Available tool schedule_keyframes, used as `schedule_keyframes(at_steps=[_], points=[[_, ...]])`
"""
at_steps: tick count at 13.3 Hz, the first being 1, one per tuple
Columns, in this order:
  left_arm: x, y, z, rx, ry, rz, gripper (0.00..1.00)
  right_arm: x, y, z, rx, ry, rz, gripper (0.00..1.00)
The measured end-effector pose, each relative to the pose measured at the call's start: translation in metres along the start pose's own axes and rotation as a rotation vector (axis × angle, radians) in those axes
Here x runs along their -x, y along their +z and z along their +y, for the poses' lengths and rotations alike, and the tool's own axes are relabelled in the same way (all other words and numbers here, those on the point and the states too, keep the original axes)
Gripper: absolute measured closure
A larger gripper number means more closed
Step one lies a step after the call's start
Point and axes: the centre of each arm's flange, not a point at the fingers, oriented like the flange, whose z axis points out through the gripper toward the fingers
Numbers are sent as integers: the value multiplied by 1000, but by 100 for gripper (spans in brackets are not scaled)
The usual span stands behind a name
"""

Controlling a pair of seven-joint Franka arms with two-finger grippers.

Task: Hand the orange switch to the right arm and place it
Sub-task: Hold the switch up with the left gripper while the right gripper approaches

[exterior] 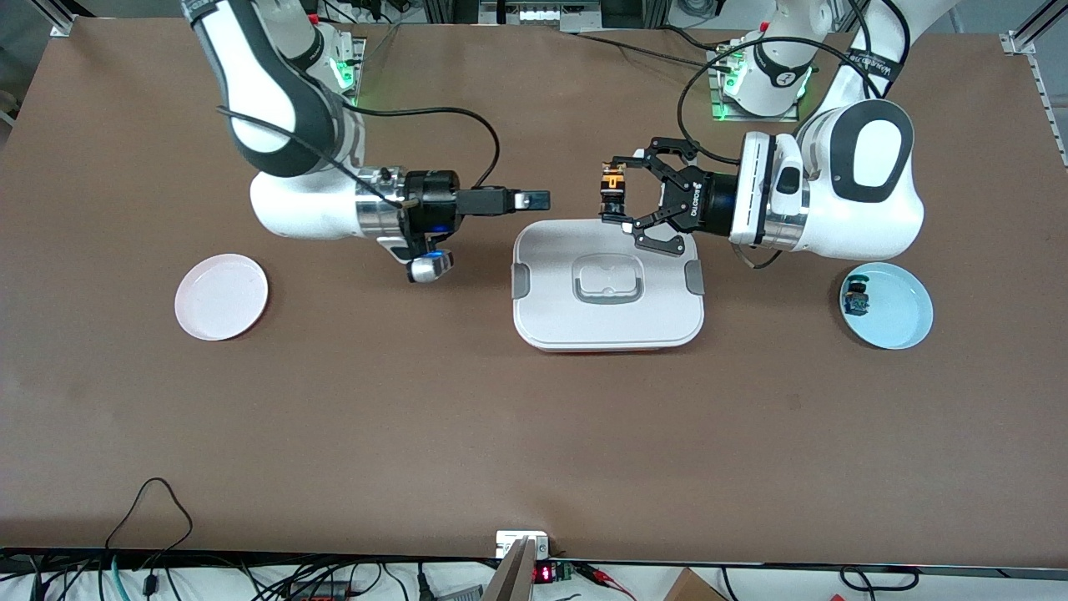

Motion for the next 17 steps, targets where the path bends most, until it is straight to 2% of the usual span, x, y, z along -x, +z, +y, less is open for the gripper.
schedule_keyframes(at_steps=[2,4,6,13,17], points=[[0,0,0,0,0,0,26,3,14,9,4,7,3,0],[0,0,0,0,0,0,26,5,29,17,-39,18,-1,0],[0,0,0,0,0,0,26,7,45,26,-55,2,4,0],[0,-1,0,-2,0,1,26,9,61,28,-43,-12,25,1],[0,-1,0,-2,0,1,26,12,67,27,-35,-19,56,1]])
